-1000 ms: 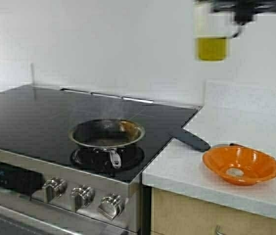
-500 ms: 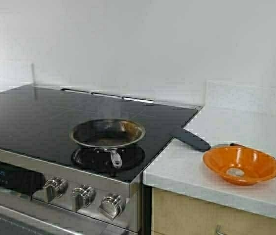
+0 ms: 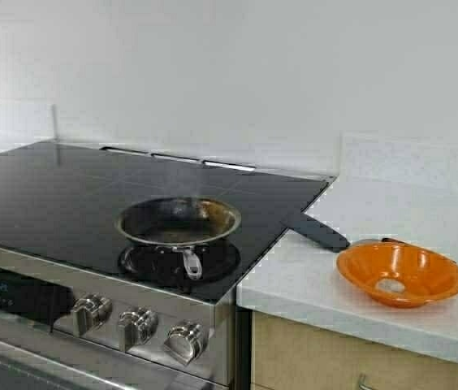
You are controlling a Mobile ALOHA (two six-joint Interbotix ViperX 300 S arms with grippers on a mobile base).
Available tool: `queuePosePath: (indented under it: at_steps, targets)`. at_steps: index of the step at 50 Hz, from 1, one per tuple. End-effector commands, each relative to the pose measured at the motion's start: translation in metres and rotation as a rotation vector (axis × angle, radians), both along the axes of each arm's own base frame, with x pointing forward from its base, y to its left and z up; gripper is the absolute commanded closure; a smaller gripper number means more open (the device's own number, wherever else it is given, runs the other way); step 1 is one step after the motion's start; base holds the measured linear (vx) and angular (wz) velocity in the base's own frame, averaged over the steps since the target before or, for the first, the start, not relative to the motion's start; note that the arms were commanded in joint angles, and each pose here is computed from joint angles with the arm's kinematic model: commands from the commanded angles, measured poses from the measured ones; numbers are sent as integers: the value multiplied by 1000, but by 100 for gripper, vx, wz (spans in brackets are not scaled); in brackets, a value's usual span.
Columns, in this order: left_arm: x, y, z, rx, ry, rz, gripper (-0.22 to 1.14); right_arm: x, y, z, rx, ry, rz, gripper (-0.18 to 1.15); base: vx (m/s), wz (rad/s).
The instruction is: Add oil to the pan and cook the shrimp and serve it
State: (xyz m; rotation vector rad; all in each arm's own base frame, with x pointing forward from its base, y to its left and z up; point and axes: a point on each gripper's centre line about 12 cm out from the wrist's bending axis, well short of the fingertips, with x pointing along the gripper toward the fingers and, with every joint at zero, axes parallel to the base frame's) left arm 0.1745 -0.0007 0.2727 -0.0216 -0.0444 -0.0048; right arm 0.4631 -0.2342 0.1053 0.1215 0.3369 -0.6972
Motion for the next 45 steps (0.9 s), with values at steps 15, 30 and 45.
queuePosePath:
  at_steps: [15,30,45]
  targets:
    - [2,0,2,12,-3,0,89,24,-42,-52,-12,-99,-22,89,0,0]
    - [2,0,0,12,1,0,88,32,-49,-87,-1,-100,-39,89,0,0]
    - [4,0,-2,12,12,0,88,31,-50,-107,-18,-106,-52,89,0,0]
